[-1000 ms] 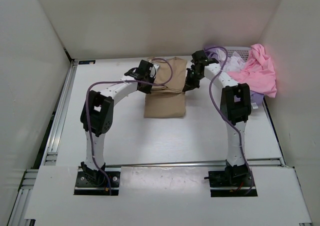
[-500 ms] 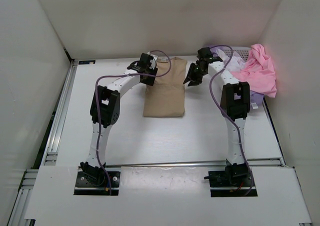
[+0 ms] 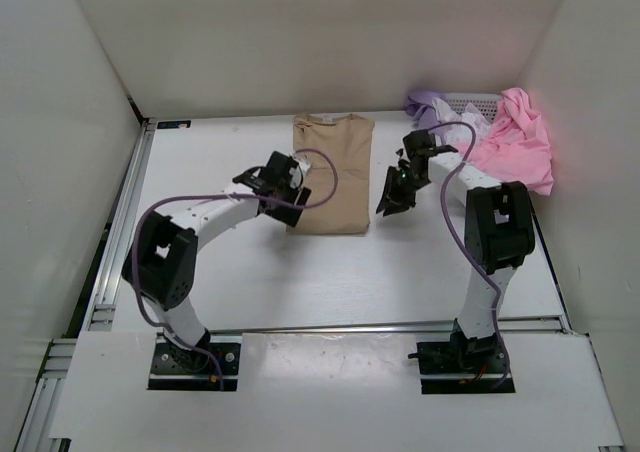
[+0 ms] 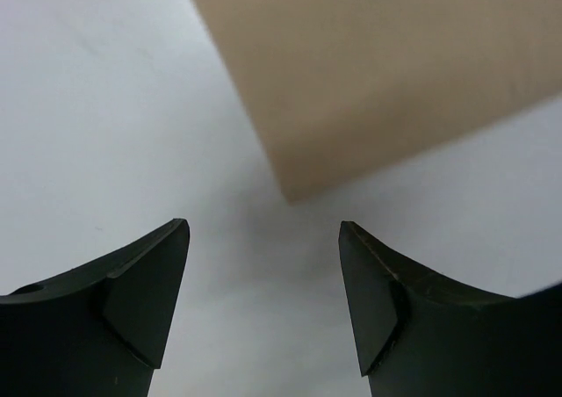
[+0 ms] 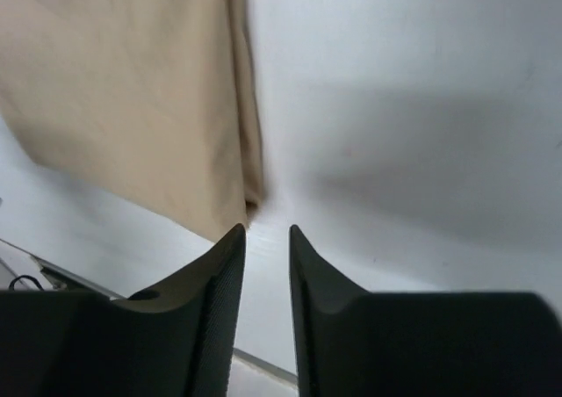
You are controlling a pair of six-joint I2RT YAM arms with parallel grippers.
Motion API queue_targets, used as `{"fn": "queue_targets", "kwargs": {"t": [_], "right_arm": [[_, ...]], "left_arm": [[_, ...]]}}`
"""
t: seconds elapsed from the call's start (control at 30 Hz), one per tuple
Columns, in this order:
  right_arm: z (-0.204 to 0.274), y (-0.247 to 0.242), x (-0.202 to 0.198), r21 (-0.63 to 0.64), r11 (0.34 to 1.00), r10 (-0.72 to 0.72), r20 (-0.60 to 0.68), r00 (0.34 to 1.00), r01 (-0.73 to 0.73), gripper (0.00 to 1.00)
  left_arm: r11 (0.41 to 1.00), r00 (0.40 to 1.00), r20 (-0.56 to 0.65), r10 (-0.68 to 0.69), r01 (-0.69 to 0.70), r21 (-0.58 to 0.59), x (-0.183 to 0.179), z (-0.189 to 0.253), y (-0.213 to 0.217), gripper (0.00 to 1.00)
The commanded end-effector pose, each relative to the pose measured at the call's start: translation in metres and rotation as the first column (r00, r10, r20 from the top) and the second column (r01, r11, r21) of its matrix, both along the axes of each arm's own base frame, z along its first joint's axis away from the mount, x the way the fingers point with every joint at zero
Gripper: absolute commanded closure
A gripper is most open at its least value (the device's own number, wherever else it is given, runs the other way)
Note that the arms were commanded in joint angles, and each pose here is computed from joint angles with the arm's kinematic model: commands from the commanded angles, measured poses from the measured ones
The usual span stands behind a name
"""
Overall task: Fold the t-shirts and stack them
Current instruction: Fold the folded rectangular tshirt in 1/3 of the way, then grab one side of the 2/3 rectangular tshirt with both arms
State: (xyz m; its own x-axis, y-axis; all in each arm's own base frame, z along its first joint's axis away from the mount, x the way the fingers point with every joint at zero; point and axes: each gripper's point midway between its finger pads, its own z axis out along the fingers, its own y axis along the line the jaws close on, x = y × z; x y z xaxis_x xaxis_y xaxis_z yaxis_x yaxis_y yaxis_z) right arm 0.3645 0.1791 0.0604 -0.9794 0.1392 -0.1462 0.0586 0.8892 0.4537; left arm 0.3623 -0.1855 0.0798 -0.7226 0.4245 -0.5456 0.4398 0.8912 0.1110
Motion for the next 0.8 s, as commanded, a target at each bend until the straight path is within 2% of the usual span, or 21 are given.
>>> {"fn": "queue_targets", "kwargs": {"t": [0.0, 0.2, 0.43, 0.67, 0.73, 0.77], "right_arm": [[-0.007, 0.003, -0.012, 0.006, 1.000, 0.024, 0.010, 1.000, -0.024, 0.70], [-0.017, 0.023, -0.021, 0.098, 0.995, -0.002, -0.028, 1.000, 0.005, 0.61], [-0.028, 0.032, -0.034, 0.121, 0.993, -0.005, -0.059, 0.998, 0.012, 0.55], [-0.029, 0.039, -0.031, 0.165, 0.986, -0.012, -0.074, 0.997, 0.024, 0.55], [-0.032, 0.041, -0.031, 0.174, 0.984, -0.015, -0.085, 0.996, 0.029, 0.60], [-0.031, 0.042, -0.031, 0.175, 0.984, -0.022, -0.090, 0.996, 0.037, 0.67]], "left_arm": [[0.999, 0.996, -0.066, -0.054, 0.054, -0.010, -0.030, -0.019, -0.005, 0.20], [0.999, 0.999, -0.034, -0.032, 0.031, -0.038, 0.001, -0.008, -0.013, 0.20], [0.997, 0.995, -0.079, -0.065, 0.061, -0.054, -0.006, -0.021, -0.022, 0.18], [0.996, 0.989, -0.121, -0.083, 0.077, -0.050, -0.008, -0.038, -0.029, 0.18], [0.995, 0.988, -0.123, -0.088, 0.081, -0.058, -0.006, -0.039, -0.032, 0.18], [0.995, 0.987, -0.132, -0.087, 0.081, -0.054, -0.006, -0.042, -0.032, 0.21]]}}
